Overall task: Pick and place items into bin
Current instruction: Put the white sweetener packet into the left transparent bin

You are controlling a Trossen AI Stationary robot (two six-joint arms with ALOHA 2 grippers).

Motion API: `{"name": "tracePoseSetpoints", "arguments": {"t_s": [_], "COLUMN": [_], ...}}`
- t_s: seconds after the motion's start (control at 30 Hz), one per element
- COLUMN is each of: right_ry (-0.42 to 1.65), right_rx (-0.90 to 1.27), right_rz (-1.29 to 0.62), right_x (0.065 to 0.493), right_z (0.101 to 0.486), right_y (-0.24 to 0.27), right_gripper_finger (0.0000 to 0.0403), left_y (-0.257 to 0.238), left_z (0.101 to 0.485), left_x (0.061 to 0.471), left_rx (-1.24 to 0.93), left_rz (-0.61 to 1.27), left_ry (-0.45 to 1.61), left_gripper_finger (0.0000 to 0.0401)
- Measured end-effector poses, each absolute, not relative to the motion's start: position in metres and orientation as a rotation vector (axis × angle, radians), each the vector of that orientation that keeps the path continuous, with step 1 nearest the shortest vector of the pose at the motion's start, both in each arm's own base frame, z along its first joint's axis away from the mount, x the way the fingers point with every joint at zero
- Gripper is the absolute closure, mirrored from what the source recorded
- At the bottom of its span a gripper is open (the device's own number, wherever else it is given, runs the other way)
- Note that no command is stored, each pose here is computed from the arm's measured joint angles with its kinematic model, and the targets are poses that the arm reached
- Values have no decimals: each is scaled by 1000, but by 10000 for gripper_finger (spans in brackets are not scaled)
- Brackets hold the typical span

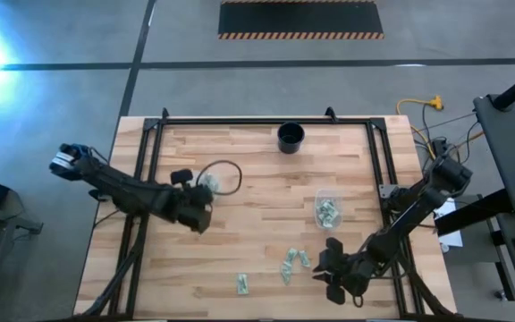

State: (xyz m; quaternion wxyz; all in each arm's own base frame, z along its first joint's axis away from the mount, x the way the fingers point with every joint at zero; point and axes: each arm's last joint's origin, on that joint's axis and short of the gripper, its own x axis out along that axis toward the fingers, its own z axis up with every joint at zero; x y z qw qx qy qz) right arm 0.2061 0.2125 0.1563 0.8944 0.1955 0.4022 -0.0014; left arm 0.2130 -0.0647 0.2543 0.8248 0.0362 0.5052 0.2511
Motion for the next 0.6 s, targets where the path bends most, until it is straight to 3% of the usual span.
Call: {"name": "tracePoseSetpoints", "arguments": {"t_s": [0.3, 0.6], "right_ry": [835, 828], "right_rx": [434, 383], "right_rz": [-32, -76], "right_x": [208, 216], "right_z": [153, 144], "right_y": [212, 207], "right_gripper_finger": [272, 248], "left_y": [-27, 1], "left_z": [265, 239], "left_x": [207, 215], "left_rx": [53, -57], "left_rz": [636, 606], "left_ry": [1079, 1117], "left_gripper_finger": [393, 382]}}
